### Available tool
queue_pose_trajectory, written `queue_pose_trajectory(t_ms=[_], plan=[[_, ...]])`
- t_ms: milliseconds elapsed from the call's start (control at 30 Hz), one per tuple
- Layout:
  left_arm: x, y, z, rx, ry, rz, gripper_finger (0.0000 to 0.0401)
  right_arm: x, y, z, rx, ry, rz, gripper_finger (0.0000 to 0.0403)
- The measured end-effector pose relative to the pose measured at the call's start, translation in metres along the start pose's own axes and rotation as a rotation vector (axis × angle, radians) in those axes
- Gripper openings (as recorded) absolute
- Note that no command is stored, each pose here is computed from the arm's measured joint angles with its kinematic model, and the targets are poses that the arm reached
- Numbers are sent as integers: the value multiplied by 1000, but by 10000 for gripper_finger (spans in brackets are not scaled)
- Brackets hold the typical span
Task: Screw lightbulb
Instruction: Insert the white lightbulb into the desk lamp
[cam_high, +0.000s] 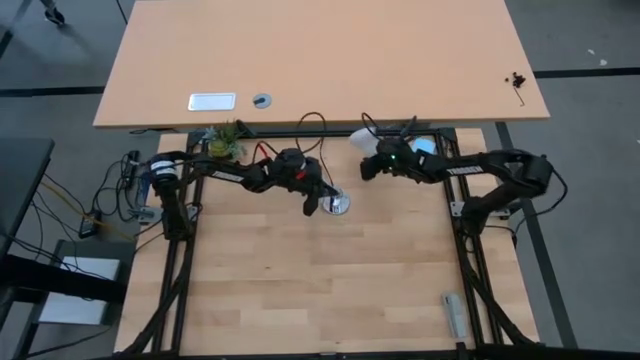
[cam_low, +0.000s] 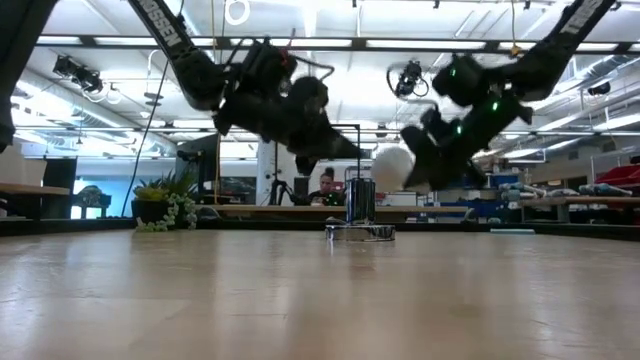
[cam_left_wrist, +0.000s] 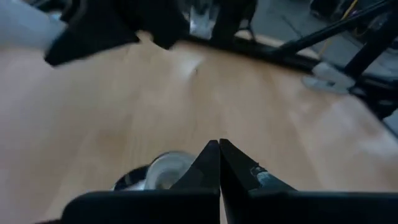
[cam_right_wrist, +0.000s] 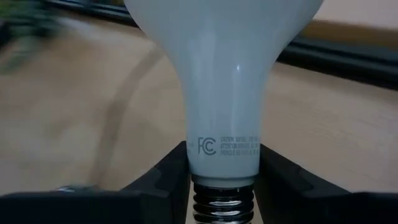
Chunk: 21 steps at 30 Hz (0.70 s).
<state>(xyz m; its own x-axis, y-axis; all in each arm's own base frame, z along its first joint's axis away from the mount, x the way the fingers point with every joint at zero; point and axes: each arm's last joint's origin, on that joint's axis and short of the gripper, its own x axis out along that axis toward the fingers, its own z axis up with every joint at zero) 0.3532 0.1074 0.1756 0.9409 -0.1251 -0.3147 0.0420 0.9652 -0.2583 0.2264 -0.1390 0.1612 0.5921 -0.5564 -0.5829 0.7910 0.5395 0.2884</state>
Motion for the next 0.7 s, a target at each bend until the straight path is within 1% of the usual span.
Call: queue_pose_trajectory(t_ms=[167, 300, 433, 533, 600, 700], plan=[[-15, -19, 27, 42, -95, -59, 1, -35, 33, 8, -79, -113, 178, 146], [-30, -36, 51, 80, -195, -92, 1, -72, 59, 15, -140, -236, 348, 146], [-45, -51, 76, 88, -374, -156, 1, -108, 82, 20, -190, -413, 535, 146], [-53, -59, 89, 86, -489, -222, 3, -130, 96, 21, -223, -528, 652, 146], [-56, -63, 94, 76, -546, -254, 8, -138, 103, 20, -247, -576, 700, 146], [-59, -67, 99, 107, -606, -269, 29, -143, 109, 16, -278, -606, 734, 146]])
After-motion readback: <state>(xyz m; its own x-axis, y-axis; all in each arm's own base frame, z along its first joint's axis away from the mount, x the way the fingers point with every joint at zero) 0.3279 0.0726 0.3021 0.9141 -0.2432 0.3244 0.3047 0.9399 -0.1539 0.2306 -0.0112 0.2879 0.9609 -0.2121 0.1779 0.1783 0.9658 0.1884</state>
